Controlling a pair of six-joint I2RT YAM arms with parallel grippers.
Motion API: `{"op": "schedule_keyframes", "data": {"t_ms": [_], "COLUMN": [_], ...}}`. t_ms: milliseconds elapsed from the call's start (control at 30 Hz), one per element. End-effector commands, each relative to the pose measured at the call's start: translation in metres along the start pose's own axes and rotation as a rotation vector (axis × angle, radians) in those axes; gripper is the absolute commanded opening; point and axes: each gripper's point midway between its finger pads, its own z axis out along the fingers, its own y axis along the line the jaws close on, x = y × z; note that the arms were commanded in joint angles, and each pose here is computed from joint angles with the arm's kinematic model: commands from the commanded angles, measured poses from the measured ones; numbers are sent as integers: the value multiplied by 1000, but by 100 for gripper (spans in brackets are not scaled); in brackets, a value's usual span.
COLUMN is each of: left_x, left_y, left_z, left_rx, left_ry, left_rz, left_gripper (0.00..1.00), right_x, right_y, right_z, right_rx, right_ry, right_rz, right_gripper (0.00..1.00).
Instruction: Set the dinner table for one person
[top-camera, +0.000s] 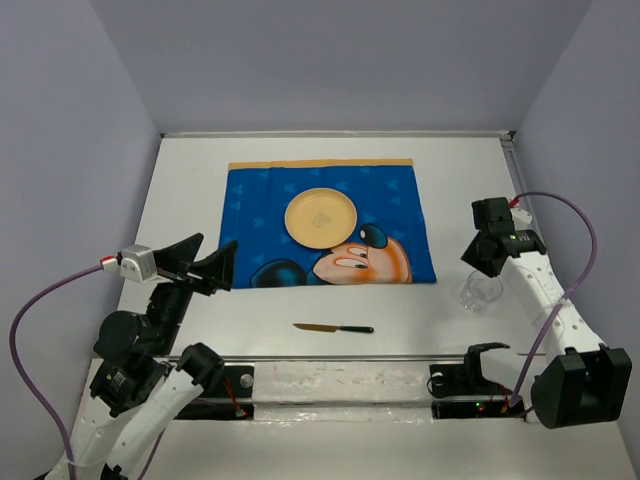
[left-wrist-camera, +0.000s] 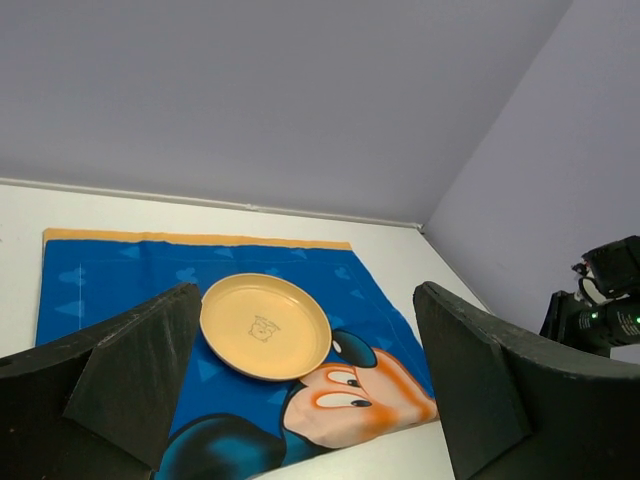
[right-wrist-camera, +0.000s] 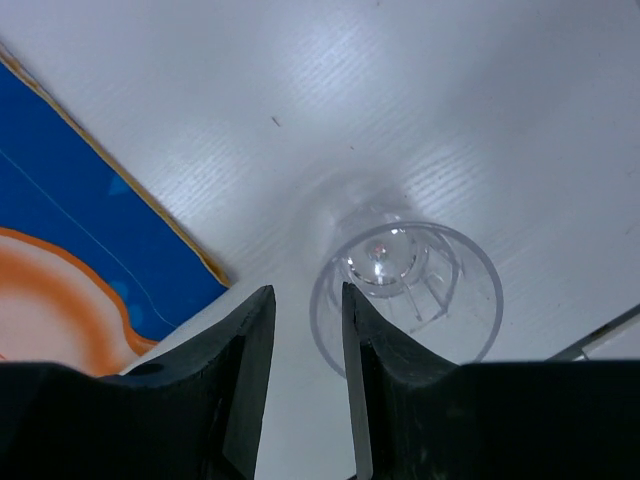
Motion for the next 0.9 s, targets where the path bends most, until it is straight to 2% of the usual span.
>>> {"op": "schedule_keyframes", "data": {"t_ms": [0, 233, 333, 367, 400, 500, 633, 700, 767, 833, 867], "left_x": [-19, -18, -18, -18, -17, -16, -13, -11, -8, -4, -2], "left_y": [-3, -5, -5, -5, -5, -5, -5, -5, -5, -4, -4], "left_z": [-4, -5, -5, -5, -4, -4, -2, 0, 3, 6, 7], "left_rx": [8, 21, 21, 22, 23, 21, 16, 18, 14, 6, 3], "left_ry": [-69, -61, -61, -61, -59, -55, -43, -34, -23, -9, -3], "left_rz": [-18, -23, -23, -23, -22, -21, -17, -14, -11, -3, 1], "left_gripper": [99, 99, 99, 99, 99, 99, 99, 99, 99, 99, 99], "right_x": [26, 32, 33, 33, 32, 22, -13, -37, -72, -80, -100], "right_y": [-22, -13, -9, -9, -9, -4, 13, 29, 69, 104, 126], "right_z": [6, 16, 25, 27, 28, 28, 8, -11, -44, -45, -61], "right_rx": [101, 74, 69, 70, 71, 54, -25, -92, -219, -246, -275], "right_ry": [72, 95, 87, 84, 77, 42, -26, -88, -184, -185, -238], "right_rz": [20, 27, 25, 24, 22, 23, -35, -56, -121, -237, -266], "right_gripper": [38, 37, 27, 22, 13, 1, 0, 0, 0, 0, 0]}}
